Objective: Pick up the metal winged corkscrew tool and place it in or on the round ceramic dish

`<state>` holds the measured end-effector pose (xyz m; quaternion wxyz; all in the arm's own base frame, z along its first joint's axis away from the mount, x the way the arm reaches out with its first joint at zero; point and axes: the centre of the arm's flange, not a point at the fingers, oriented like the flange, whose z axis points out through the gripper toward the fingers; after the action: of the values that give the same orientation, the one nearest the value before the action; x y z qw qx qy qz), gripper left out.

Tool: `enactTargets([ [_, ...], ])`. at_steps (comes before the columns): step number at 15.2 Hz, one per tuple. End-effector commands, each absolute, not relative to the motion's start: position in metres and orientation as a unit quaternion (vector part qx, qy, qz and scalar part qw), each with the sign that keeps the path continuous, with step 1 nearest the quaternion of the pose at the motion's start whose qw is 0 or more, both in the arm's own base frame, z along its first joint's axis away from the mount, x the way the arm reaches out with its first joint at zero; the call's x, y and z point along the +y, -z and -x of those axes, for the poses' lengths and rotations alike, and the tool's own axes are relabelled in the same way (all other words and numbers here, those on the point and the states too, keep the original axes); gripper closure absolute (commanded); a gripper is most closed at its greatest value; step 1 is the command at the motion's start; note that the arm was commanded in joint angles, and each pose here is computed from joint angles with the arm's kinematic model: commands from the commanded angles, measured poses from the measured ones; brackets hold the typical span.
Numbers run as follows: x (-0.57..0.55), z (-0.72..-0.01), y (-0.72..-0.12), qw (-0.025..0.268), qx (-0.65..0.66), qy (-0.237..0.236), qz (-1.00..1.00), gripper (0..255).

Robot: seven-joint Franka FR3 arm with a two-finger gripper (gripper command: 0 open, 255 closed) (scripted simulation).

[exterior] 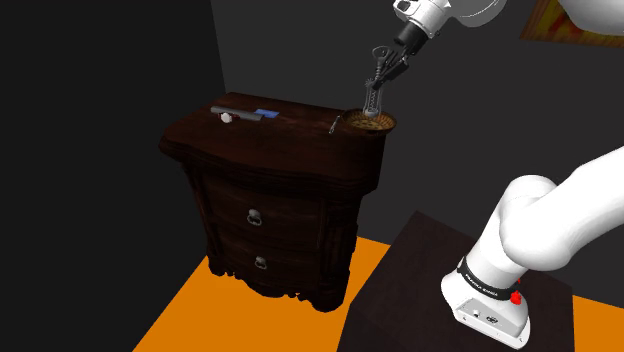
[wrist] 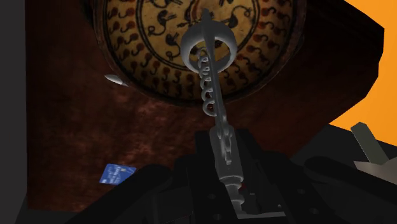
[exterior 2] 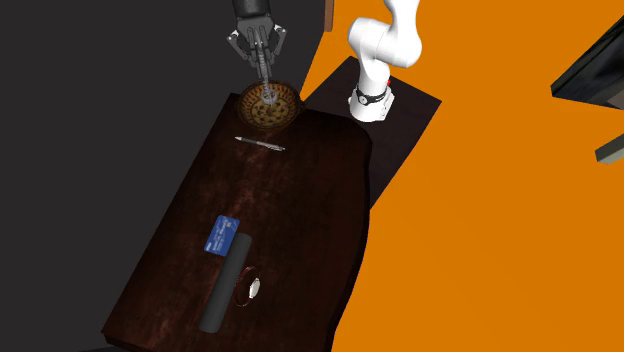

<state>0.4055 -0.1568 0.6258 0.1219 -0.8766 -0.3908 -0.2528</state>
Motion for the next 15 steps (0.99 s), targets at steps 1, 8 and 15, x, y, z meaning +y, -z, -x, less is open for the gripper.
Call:
enactTargets([
  [1, -0.157, -0.405, -0.626, 0.122, -0.391, 0.253, 0.877, 255],
  [8, -0.157, -0.405, -0.626, 0.122, -0.391, 0.253, 0.877, 0],
  [15, -0.177, -0.388, -0.668, 0.122, -0.391, 0.253, 0.877, 0],
])
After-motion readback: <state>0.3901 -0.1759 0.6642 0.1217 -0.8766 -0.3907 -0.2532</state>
